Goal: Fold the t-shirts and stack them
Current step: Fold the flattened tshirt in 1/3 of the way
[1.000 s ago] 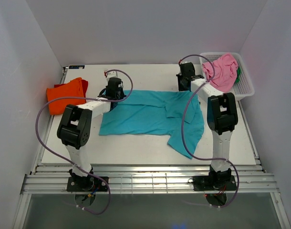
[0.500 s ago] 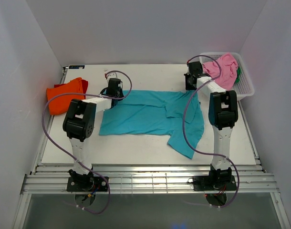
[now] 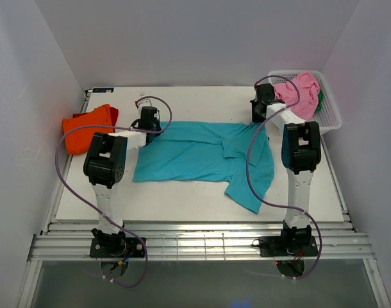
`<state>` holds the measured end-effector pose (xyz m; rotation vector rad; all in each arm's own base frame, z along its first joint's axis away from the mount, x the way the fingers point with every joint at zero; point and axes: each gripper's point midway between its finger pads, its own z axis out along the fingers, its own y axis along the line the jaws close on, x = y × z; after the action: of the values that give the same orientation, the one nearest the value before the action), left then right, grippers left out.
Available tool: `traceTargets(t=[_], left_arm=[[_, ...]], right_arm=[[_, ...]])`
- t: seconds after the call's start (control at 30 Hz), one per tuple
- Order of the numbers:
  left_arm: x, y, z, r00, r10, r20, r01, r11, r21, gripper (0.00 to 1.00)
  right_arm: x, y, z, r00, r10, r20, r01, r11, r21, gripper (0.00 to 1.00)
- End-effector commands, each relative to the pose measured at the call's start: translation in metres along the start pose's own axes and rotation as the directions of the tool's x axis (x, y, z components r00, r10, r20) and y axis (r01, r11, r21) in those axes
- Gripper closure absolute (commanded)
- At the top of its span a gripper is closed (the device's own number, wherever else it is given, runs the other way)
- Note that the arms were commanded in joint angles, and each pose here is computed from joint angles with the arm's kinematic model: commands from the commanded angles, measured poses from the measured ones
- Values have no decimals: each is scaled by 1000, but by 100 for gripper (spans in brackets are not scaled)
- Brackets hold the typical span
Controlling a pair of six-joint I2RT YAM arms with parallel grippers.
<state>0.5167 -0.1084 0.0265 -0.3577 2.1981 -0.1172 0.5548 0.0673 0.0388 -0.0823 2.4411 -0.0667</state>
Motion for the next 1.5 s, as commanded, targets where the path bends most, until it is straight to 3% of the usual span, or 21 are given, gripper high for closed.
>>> traceTargets(t=[0.0, 0.33, 0.77, 0.97, 1.07, 1.23, 1.27, 1.3, 1.4, 1.47], left_arm=[[5, 17, -3, 1000, -27, -13, 26, 999, -35, 100], [13, 46, 3, 996, -79, -41, 75, 993, -89, 100], [15, 49, 3, 993, -110, -47, 106, 991, -83, 100], [-13, 30, 3, 995, -97, 15, 97, 995, 2, 100], [-45, 15, -2, 992, -97, 74, 94, 995, 44, 98], [-124, -25, -23, 972, -88, 217, 53, 985, 161, 80], [-156, -39, -37, 955, -96, 279, 41, 980, 196, 77], [-169, -50, -47, 947, -91, 309, 23, 976, 215, 58], [-217, -74, -98, 895, -82, 439, -37, 966, 255, 17], [-229, -78, -122, 873, -56, 485, -74, 967, 245, 12]], right_arm=[[1, -6, 5, 1000, -9, -8, 9, 999, 37, 92], [9, -24, 18, 998, -1, -67, 9, 992, 122, 92], [10, -51, 28, 995, 58, -84, -44, 985, 164, 92], [-10, -40, 24, 998, 57, -25, -54, 994, 90, 92], [-30, -39, 9, 998, 61, 33, -63, 996, 70, 86], [-86, -31, -26, 971, 64, 231, -63, 998, -11, 78], [-105, -30, -47, 954, 65, 292, -58, 998, -31, 78], [-116, -29, -59, 942, 65, 329, -55, 998, -41, 78], [-146, -26, -112, 888, 66, 456, -32, 996, -82, 75], [-153, -24, -149, 858, 69, 509, -16, 994, -109, 72]])
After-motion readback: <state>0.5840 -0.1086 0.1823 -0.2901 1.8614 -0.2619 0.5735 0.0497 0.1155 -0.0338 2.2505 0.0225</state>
